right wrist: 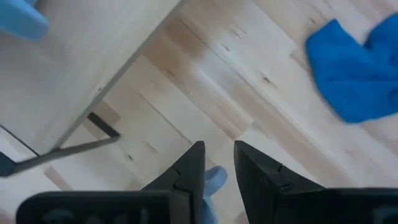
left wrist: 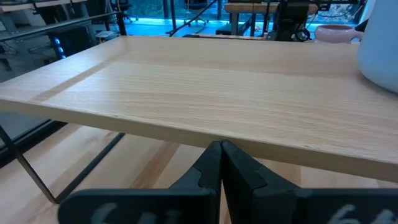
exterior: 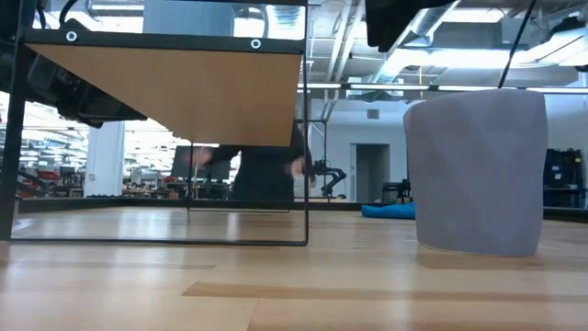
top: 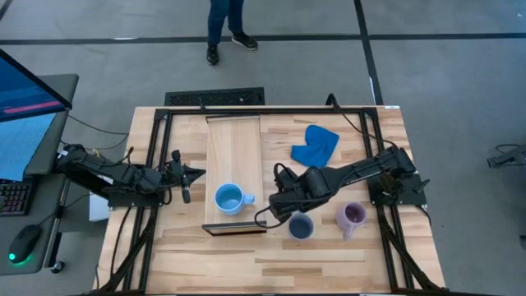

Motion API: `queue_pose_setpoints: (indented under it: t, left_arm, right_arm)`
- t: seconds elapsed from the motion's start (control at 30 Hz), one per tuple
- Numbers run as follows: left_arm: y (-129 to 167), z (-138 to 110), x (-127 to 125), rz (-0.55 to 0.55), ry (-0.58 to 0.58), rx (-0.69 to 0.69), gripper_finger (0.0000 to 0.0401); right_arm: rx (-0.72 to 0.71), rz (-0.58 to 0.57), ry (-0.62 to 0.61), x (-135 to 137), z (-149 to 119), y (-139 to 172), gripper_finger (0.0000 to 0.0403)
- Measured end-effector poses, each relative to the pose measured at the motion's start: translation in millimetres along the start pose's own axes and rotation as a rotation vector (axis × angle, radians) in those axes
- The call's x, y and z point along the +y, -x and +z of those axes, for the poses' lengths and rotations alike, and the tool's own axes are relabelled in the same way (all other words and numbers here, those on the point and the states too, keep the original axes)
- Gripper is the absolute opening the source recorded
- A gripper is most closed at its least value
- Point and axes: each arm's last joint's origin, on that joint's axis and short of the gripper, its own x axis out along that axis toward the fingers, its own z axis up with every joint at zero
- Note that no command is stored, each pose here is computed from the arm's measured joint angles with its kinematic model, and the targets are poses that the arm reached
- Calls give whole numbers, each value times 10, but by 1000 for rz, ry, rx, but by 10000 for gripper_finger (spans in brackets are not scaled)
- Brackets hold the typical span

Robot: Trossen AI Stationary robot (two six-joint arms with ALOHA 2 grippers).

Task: Stack small to large cups/mugs on shelf
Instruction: Put the blue mug on the shelf

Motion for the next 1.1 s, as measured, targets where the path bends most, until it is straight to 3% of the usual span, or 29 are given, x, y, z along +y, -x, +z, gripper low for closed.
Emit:
queue_pose_setpoints:
  t: [0.3, 0.77, 0.93, 1.1]
  left_arm:
    - [0, 1, 0, 0, -18, 0, 0]
    - [0, 2, 4, 17, -20, -4, 0]
    - [0, 2, 5, 18, -22, -4, 0]
    - [0, 2, 5, 18, -17, -4, 0]
  right_arm:
    - [-12, 26, 221, -2, 68, -20, 107]
    - [-130, 136, 189, 13, 365, -77, 107]
    - [-97, 142, 153, -64, 457, -117, 107]
    - [-5, 200, 284, -125, 496, -150, 107]
